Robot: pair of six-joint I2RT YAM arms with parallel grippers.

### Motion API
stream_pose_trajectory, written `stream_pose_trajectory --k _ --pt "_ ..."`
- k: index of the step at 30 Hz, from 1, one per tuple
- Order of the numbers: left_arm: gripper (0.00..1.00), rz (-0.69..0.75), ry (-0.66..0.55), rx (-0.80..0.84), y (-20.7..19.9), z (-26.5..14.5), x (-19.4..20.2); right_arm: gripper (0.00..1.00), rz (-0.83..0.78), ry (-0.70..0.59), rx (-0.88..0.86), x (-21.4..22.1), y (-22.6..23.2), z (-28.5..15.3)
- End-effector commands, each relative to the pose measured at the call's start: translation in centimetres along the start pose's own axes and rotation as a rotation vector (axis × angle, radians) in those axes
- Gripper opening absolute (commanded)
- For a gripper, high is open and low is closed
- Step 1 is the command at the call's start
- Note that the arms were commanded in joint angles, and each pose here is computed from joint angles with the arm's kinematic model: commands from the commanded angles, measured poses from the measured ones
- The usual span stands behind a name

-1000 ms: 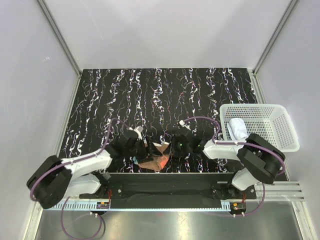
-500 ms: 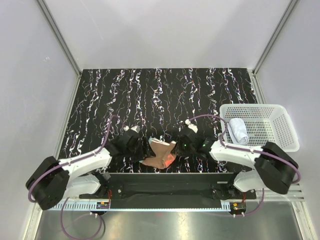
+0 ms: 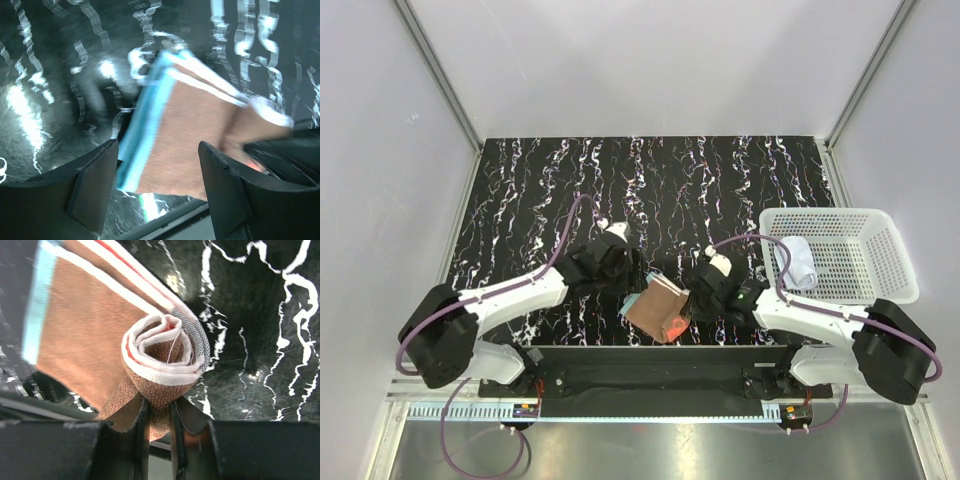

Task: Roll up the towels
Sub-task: Roll the towel

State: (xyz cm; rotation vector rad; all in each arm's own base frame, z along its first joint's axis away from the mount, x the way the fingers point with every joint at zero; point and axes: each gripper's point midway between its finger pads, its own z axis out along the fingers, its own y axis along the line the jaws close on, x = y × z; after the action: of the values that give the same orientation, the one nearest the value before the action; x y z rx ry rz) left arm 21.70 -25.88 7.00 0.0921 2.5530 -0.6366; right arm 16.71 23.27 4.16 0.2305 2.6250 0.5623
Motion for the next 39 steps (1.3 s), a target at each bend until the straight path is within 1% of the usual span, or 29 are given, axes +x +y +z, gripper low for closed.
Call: stream_pose_trajectory --k 1,4,6,7,8,12,14,18,22,23,27,28,29,31,32,34,36,37,39 --pt "0.7 0.173 -0.144 -0.017 -2.1 -3.0 -2.7 0.19 -0.036 0.015 0.021 0.2 0.5 0.4" --pt "0.7 0.275 -0.19 0.016 -4.0 -4.1 -1.5 0.2 -0.051 0.037 0.043 0.3 0.7 0.9" --pt "0.7 0.341 -0.188 0.076 -5.6 -4.4 0.4 0.21 -0.061 0.047 0.055 0.1 1.2 1.0" --pt "0.7 0.369 -0.184 0.096 -5.6 -4.4 1.4 0.21 -0.07 0.063 0.074 0.4 1.0 1.2" --pt "0.7 0.389 -0.189 0.151 -6.9 -4.5 2.3 0.22 -0.071 0.067 0.076 0.4 1.1 1.3" --pt "0.7 0.423 -0.168 0.227 -8.2 -4.2 4.5 0.22 -0.068 0.073 0.079 0.2 1.5 1.3" --pt "0.7 0.449 -0.156 0.239 -8.9 -3.7 5.3 0.22 -0.065 0.074 0.079 0.1 1.6 1.3" --pt "0.7 0.492 -0.119 0.21 -9.1 -2.0 6.6 0.22 -0.063 0.077 0.072 0.1 1.9 1.2" --pt "0.69 0.518 -0.096 0.237 -10.3 -1.0 7.7 0.22 -0.06 0.08 0.072 0.2 1.9 1.2" --pt "0.6 0.518 -0.087 0.236 -10.4 -0.8 7.9 0.22 -0.059 0.082 0.073 0.2 1.9 1.2" --pt "0.43 0.521 -0.062 0.226 -10.3 0.1 8.7 0.24 -0.056 0.081 0.074 0.2 1.7 1.0" --pt "0.37 0.516 -0.054 0.234 -10.2 0.2 9.1 0.24 -0.055 0.08 0.068 0.2 1.8 1.0" --pt "0.23 0.507 -0.062 0.25 -10.6 0.1 9.0 0.25 -0.051 0.086 0.067 0.4 1.9 1.0" --pt "0.05 0.491 -0.064 0.249 -10.4 0.0 9.1 0.28 -0.044 0.088 0.075 0.4 1.7 1.0" --pt "0.0 0.484 -0.065 0.247 -10.3 0.0 9.1 0.31 -0.043 0.089 0.079 0.5 1.6 1.0" --pt "0.0 0.454 -0.068 0.242 -9.7 -0.4 9.2 0.47 -0.031 0.09 0.102 0.5 1.1 1.0" --pt "0.0 0.405 -0.077 0.25 -9.5 -1.1 9.1 0.59 -0.009 0.077 0.118 0.4 0.7 0.7" --pt "0.0 0.391 -0.073 0.246 -8.8 -1.1 9.5 0.72 0.0 0.067 0.119 0.1 0.7 0.5" --pt "0.0 0.331 -0.08 0.263 -8.7 -1.7 9.4 0.82 0.014 0.051 0.124 -0.5 0.5 0.1"
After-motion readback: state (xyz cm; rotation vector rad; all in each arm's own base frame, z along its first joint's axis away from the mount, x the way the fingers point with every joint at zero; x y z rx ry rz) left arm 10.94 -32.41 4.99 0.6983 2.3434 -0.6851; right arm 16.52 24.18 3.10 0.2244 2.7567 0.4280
